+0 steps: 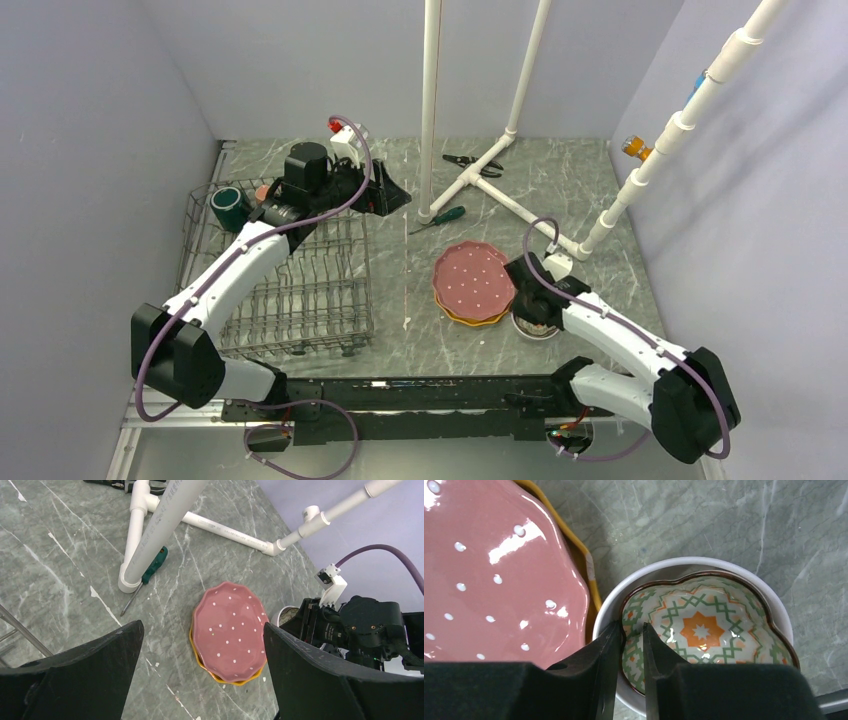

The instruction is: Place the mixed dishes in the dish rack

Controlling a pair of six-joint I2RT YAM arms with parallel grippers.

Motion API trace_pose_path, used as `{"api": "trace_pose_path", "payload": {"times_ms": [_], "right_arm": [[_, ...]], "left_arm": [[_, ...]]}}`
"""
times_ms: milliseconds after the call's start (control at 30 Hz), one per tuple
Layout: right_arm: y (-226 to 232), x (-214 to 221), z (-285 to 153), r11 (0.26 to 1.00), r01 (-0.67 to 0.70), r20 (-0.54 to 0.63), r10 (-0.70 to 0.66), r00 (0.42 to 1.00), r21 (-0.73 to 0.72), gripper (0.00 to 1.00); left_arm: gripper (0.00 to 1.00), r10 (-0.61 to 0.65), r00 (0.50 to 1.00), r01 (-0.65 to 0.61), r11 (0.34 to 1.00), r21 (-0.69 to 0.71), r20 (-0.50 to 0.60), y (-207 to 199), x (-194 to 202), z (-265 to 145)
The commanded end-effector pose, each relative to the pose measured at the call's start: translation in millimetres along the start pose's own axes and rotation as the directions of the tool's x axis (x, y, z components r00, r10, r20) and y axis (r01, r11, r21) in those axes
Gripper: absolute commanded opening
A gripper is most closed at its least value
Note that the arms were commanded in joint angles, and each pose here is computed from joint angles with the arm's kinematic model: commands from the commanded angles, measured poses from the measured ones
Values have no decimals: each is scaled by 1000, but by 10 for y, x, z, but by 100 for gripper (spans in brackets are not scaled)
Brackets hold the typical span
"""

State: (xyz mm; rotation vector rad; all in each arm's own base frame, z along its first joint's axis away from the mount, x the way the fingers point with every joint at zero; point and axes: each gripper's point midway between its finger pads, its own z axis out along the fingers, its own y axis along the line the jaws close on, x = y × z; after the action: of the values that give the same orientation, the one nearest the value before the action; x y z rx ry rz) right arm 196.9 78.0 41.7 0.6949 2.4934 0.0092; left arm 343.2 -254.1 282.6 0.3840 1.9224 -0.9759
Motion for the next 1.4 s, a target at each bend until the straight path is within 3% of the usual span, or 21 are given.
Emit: {"api": "trace_pose_path", "payload": {"times_ms": [0, 200, 333, 767, 1367], "right_arm": [[-100, 19, 79, 999, -1, 17, 0, 1000, 33, 21], [-108, -29, 48, 999, -22, 43, 21, 999, 24, 16], [-119, -112, -29, 999, -32, 69, 31, 997, 27, 0], [-78, -339, -279, 993, -101, 164, 111, 980, -67, 0], [13, -450, -486, 993, -83, 148, 94, 985, -80, 0]], "left_arm": [[95, 34, 999, -36, 998, 48, 42, -148, -180, -1], [95, 34, 999, -36, 998, 45, 41, -142, -176, -1], [95, 35, 999, -36, 998, 45, 40, -147, -174, -2], [95, 28, 999, -30, 998, 49, 37, -152, -161, 9], [95, 16, 1000, -18, 999, 50, 24, -132, -129, 42]]}}
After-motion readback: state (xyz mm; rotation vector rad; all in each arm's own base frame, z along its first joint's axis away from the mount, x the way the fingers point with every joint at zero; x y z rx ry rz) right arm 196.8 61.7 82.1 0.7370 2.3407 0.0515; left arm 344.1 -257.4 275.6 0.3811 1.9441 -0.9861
